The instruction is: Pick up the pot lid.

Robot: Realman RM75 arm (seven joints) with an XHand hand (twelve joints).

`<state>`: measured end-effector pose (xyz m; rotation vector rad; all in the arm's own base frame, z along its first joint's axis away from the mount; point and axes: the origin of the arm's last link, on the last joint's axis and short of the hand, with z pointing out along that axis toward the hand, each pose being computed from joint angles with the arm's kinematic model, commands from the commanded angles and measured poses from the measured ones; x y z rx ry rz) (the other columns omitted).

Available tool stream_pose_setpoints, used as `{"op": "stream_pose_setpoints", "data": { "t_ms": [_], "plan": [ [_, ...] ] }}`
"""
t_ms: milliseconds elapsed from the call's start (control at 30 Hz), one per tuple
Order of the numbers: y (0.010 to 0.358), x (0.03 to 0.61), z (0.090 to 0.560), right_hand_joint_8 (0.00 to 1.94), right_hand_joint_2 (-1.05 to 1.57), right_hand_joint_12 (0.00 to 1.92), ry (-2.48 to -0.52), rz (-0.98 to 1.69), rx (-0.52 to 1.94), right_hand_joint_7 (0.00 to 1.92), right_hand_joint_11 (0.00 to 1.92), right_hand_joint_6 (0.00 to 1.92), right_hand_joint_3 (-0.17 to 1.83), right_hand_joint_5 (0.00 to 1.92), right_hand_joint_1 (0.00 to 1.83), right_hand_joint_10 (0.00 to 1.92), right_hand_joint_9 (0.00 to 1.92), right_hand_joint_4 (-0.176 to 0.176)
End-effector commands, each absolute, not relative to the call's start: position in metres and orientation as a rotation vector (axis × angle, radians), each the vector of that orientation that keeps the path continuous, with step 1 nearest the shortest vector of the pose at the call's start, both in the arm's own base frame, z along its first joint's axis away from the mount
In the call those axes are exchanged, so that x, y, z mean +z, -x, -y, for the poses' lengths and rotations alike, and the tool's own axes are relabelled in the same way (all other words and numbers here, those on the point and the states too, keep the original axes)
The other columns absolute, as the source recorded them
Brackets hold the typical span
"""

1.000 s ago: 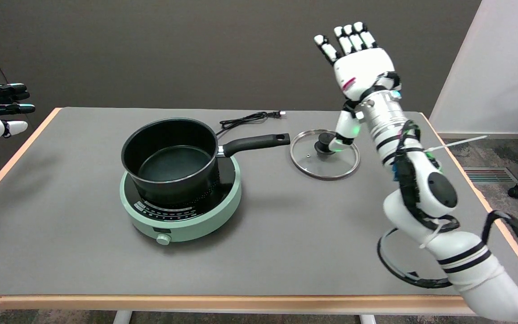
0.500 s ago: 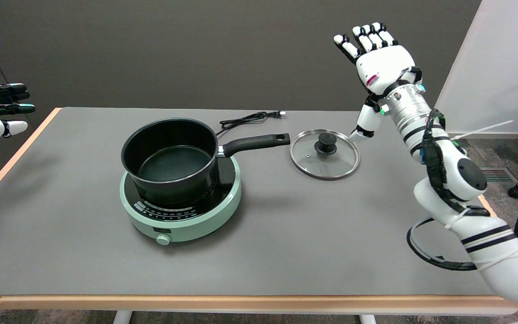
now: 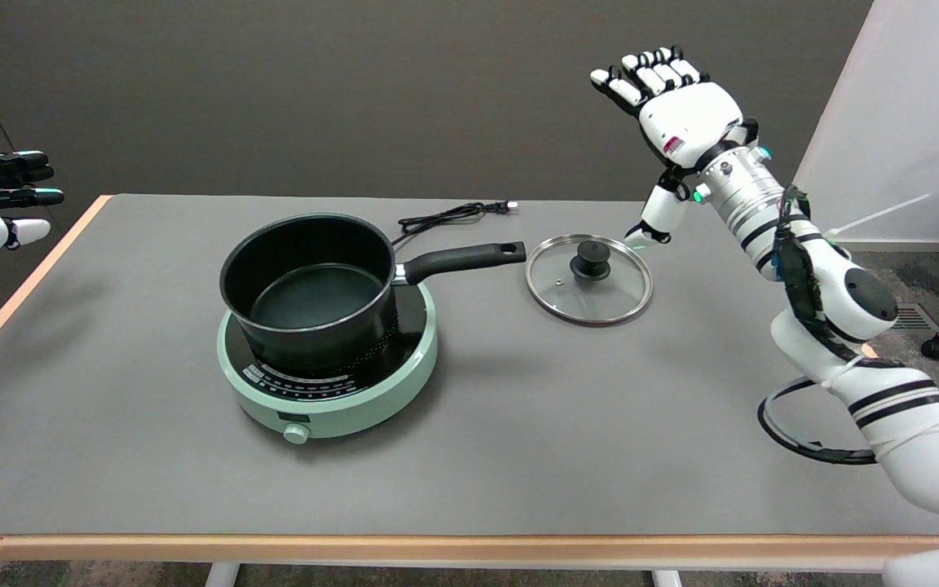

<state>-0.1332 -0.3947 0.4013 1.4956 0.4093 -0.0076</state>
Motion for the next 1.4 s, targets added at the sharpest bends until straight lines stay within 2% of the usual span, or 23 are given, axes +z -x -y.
{"op": "stream_pose_setpoints", "data": {
  "t_ms": [33,300,833,867,1400],
  "plan": [
    [0.142,0.418,0.406,0.09,-0.38,0.09,-1.581,-0.301,0.047,0.09,0.09,0.09,0.79,0.09,1.08,0.09,0.09,0.176],
    [0.140,0.421,0.408,0.14,-0.43,0.14,-1.584,-0.259,0.088,0.14,0.14,0.14,0.87,0.14,1.06,0.14,0.14,0.176],
    [0.135,0.415,0.409,0.10,-0.45,0.10,-1.612,-0.282,0.079,0.10,0.10,0.10,0.85,0.10,1.06,0.10,0.10,0.176],
    [0.134,0.415,0.409,0.19,0.68,0.74,-1.612,-0.283,0.080,0.64,0.44,0.38,0.89,0.64,0.70,0.39,0.67,0.158],
    [0.139,0.411,0.413,0.23,0.71,0.75,-1.629,-0.275,0.064,0.65,0.44,0.39,0.84,0.65,0.69,0.39,0.68,0.163]
  ]
}}
